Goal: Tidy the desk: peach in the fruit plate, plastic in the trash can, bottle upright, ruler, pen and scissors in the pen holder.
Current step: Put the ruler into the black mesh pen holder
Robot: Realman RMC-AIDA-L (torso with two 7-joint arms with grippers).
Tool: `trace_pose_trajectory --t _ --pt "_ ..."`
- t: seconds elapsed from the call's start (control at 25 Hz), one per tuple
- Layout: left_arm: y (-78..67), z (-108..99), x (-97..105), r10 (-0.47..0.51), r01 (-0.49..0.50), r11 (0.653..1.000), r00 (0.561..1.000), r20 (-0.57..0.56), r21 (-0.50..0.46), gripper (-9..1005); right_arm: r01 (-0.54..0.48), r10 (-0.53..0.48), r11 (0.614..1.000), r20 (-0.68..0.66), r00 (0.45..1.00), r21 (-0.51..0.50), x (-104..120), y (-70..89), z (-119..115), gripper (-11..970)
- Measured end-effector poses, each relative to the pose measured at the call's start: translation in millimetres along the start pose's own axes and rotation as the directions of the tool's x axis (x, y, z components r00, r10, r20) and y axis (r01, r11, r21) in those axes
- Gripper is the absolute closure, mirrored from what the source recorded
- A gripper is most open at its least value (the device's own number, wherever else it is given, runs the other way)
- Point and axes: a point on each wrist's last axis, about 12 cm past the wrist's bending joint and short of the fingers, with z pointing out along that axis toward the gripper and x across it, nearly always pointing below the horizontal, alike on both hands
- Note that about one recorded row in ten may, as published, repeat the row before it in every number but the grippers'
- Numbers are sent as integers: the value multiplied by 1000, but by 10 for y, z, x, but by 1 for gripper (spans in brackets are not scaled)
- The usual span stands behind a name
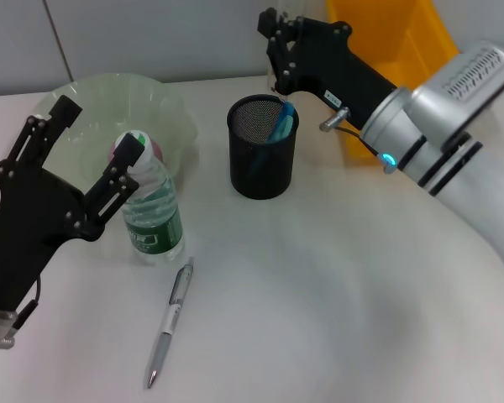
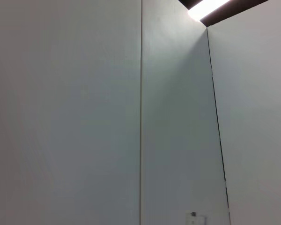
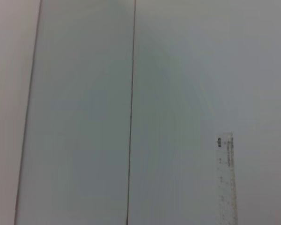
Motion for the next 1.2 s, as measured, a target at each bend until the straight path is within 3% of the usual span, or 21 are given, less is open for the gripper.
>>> trace_pose_trajectory --t 0.2,0.76,0.96,1.16,1.2 --pt "-1 -21 5 -1 1 1000 1000 -4 -1 183 -10 10 1000 -51 999 -18 13 0 103 911" --pt "9 -58 5 -7 7 1000 1000 -12 -1 183 -36 34 999 -95 995 -15 92 75 97 897" --pt "13 -53 16 -6 6 1000 1000 -18 2 184 -37 36 999 -72 997 -23 70 88 91 696" --pt "12 -58 10 -6 6 1000 1000 -15 4 184 -66 66 997 4 998 -32 12 63 -33 599" --pt "13 -105 -1 -3 4 1000 1000 -20 12 184 -96 98 994 29 995 -42 -16 -6 -135 580"
